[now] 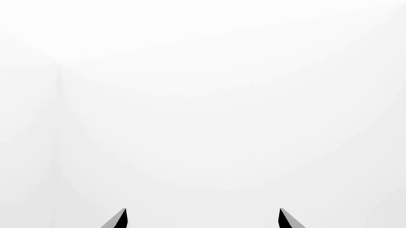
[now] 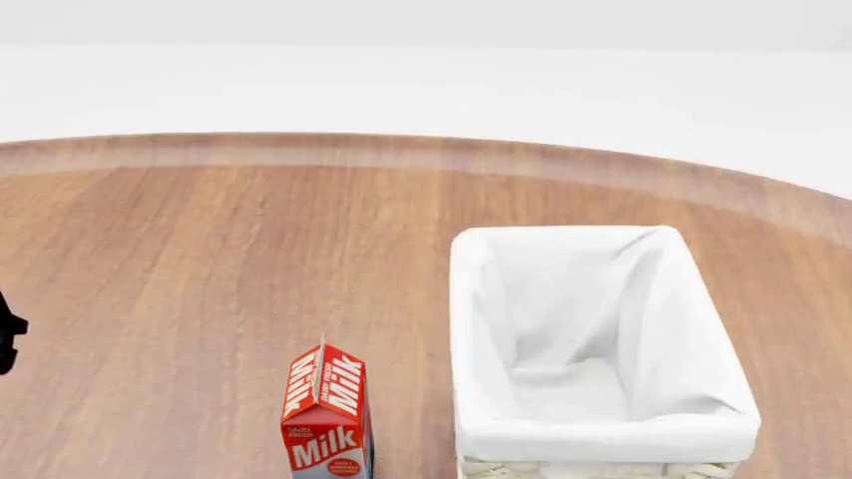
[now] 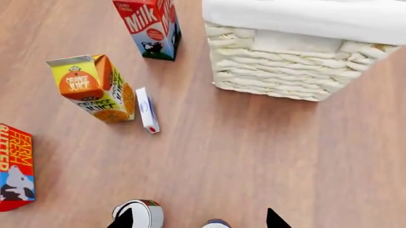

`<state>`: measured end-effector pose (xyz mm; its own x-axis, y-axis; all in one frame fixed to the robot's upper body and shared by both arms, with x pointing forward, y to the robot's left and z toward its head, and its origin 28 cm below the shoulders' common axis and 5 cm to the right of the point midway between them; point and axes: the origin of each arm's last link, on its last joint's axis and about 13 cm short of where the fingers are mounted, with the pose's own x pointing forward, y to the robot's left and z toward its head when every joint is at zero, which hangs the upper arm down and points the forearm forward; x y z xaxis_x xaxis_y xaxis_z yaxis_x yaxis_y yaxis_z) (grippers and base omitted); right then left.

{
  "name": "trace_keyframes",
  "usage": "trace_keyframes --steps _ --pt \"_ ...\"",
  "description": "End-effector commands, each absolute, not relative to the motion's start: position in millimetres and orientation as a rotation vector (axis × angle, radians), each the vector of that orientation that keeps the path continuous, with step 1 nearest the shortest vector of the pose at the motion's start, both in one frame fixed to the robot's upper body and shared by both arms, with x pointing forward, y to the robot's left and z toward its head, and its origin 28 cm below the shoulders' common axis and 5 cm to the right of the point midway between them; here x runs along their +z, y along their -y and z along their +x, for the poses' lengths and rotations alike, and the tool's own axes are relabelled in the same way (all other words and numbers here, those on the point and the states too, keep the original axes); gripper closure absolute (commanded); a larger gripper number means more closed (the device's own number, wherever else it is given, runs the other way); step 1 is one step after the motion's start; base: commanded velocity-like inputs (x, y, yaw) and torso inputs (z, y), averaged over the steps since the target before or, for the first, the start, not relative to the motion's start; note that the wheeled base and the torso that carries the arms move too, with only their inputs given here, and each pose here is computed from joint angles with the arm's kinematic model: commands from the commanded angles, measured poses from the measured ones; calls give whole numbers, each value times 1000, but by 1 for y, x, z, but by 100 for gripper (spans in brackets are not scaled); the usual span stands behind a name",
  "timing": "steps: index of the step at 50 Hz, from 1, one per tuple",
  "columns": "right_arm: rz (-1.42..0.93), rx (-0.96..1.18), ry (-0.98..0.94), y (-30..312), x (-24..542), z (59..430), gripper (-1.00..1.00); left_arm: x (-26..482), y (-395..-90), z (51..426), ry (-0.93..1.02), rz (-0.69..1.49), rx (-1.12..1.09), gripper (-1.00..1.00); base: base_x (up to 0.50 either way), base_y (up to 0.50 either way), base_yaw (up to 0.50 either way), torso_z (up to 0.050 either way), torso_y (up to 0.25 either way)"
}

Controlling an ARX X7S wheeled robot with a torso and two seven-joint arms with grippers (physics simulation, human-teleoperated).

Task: Pick up the alphabet soup and the tomato sauce, and put them in the basket.

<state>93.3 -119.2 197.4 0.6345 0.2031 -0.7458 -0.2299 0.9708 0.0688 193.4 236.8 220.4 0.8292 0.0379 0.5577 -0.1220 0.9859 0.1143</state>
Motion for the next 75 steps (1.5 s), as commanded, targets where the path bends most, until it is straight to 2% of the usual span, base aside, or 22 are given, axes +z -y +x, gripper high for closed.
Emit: trace_keyframes --steps 1,13,75 --pt "-69 225 -908 122 186 84 -100 219 -236 193 586 148 85 -100 0 0 0 0 0" --pt "-105 229 -911 124 191 84 -100 217 -236 196 583 151 79 -100 0 0 0 0 0" --pt "-32 231 -996 130 124 82 -100 217 -235 197 586 146 76 -100 0 0 0 0 0"
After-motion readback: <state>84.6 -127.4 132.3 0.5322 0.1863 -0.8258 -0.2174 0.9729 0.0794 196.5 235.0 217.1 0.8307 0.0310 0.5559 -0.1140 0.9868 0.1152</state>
